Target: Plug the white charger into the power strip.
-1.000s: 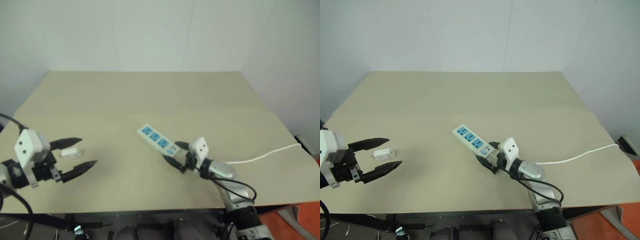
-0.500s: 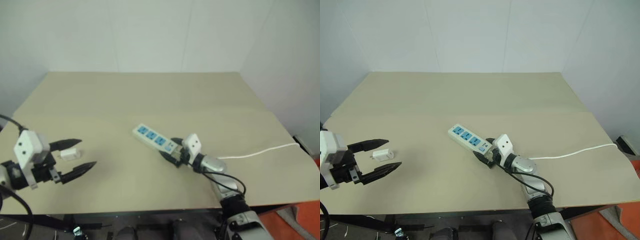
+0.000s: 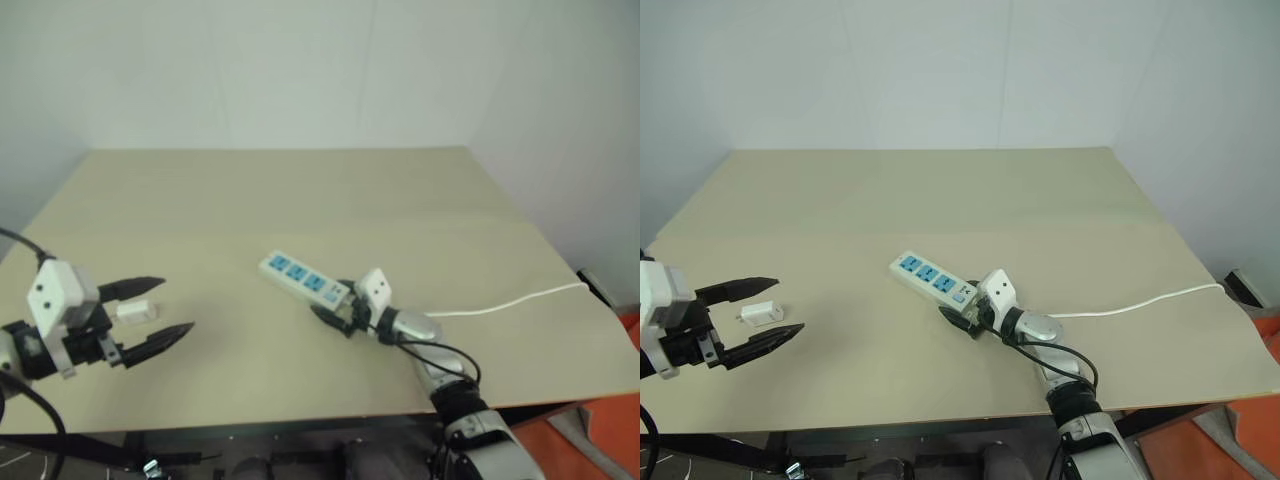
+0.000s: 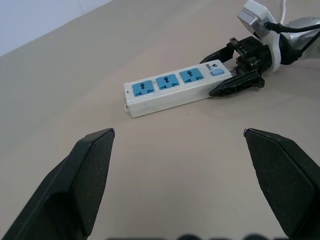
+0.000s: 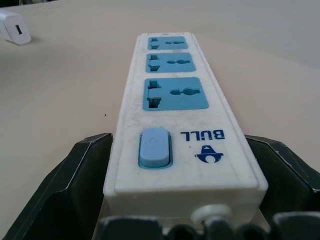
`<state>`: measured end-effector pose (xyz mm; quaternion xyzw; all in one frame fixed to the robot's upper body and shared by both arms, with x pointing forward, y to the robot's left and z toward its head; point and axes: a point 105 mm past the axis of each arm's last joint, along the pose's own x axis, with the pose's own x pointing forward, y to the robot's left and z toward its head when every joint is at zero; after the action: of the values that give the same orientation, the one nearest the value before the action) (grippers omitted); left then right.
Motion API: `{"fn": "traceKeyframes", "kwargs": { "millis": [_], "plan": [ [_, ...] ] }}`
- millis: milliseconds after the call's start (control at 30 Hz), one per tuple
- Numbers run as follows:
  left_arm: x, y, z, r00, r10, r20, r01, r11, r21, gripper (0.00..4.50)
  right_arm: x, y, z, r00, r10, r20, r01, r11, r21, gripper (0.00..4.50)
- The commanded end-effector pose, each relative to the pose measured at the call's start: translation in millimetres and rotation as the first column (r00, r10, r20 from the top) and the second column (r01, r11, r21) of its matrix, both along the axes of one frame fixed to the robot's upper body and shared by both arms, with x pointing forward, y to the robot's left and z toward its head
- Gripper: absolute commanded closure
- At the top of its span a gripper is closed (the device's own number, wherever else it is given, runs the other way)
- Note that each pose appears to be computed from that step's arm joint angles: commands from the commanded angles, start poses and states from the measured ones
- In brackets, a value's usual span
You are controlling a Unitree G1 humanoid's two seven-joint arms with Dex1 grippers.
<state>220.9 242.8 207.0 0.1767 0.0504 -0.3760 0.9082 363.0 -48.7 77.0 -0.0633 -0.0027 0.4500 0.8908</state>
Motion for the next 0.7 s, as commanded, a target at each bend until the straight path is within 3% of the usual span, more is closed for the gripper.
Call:
{"fn": "traceKeyframes", "kwargs": {
  "millis": [33,200,400,533,700],
  "plan": [
    [-1,-2,9,0.999,-0.011,0.033,0.01,1.0,0.019,0.0,1,1,-13,0.999,-0.003,-0.053,0.002,1.0,-0.001,0.04],
    [-1,-1,9,0.999,-0.005,0.034,0.005,1.0,0.021,0.0,-2,5,-20,0.998,0.032,-0.055,-0.032,0.999,-0.011,1.1],
    [-3,1,9,1.0,-0.004,0.025,0.004,1.0,0.03,0.0,-3,7,-14,0.996,0.079,-0.028,-0.079,0.997,-0.003,1.09],
    [0,9,13,0.999,-0.033,-0.007,0.033,0.997,0.075,0.0,-17,10,9,0.962,0.273,0.013,-0.274,0.961,0.045,1.09],
    [7,25,21,0.996,-0.074,-0.041,0.079,0.986,0.15,0.0,-30,8,18,0.88,0.475,0.011,-0.475,0.88,-0.032,1.09]
  ]
}}
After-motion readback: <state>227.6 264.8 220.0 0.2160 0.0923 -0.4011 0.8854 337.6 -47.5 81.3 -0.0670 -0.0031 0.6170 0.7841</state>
